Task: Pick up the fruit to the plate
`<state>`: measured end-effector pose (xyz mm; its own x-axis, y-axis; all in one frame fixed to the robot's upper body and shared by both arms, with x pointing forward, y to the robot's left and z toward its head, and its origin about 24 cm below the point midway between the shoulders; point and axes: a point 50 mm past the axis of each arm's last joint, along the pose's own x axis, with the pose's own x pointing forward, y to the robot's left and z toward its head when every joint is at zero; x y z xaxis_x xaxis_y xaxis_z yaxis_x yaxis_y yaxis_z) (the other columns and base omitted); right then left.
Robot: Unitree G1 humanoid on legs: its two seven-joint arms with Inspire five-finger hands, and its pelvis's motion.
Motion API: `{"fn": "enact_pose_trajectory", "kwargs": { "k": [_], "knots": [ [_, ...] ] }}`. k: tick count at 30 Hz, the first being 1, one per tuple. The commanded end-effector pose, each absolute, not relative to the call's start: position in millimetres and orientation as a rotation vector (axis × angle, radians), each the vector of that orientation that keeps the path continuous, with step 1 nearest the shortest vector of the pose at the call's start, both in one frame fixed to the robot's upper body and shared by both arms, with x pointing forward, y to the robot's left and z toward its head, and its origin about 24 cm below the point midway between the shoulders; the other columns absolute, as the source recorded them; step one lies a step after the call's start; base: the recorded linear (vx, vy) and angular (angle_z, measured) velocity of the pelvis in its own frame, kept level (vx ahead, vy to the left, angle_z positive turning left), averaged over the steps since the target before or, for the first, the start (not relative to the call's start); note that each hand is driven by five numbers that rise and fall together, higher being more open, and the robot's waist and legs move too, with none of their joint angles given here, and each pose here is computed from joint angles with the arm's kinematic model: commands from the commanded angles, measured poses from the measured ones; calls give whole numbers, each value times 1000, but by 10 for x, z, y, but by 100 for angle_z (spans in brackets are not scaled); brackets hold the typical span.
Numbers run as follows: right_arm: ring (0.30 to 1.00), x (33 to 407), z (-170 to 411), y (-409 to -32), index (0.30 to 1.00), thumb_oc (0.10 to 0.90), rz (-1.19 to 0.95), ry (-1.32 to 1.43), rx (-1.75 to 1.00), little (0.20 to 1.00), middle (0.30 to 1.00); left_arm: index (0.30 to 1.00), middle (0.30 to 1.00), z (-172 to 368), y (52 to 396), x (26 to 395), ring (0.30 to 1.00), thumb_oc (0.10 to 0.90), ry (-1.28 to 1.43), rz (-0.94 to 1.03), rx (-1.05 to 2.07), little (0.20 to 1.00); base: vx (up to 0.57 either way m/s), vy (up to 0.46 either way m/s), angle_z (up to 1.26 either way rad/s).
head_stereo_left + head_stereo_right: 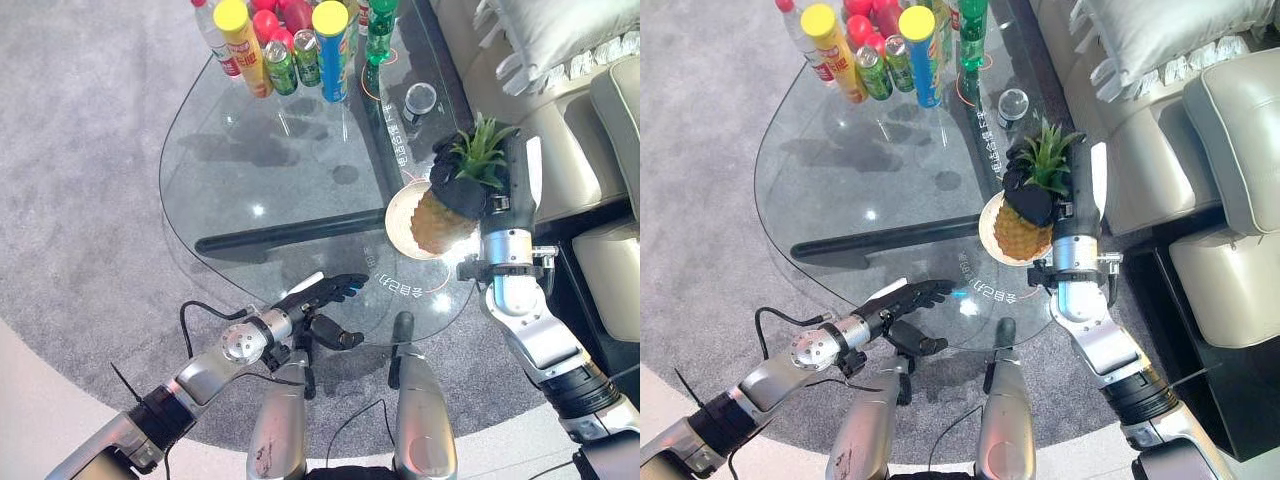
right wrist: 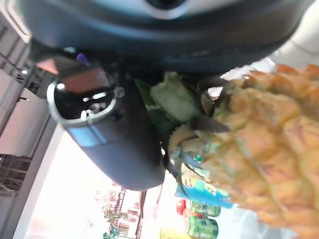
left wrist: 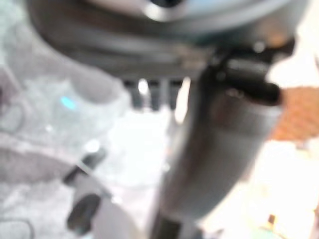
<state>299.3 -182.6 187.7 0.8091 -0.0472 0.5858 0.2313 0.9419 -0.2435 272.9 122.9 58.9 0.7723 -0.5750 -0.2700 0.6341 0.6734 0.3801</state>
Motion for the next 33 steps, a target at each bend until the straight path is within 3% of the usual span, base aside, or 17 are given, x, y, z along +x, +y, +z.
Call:
{"fn": "enact_pose_trajectory", "kwargs": {
  "k": [1,33],
  "knots": [
    [300,2795,2647,-1700,300,100,-161,-1003,-283,200,300,900,900,719,1099,2667,900,800,30,-704,401,900,0,0,0],
    [300,3350,2779,-2081,300,100,-497,-1030,-171,200,300,900,900,546,1045,2732,900,800,82,-649,419,900,-7,5,1]
  ]
}}
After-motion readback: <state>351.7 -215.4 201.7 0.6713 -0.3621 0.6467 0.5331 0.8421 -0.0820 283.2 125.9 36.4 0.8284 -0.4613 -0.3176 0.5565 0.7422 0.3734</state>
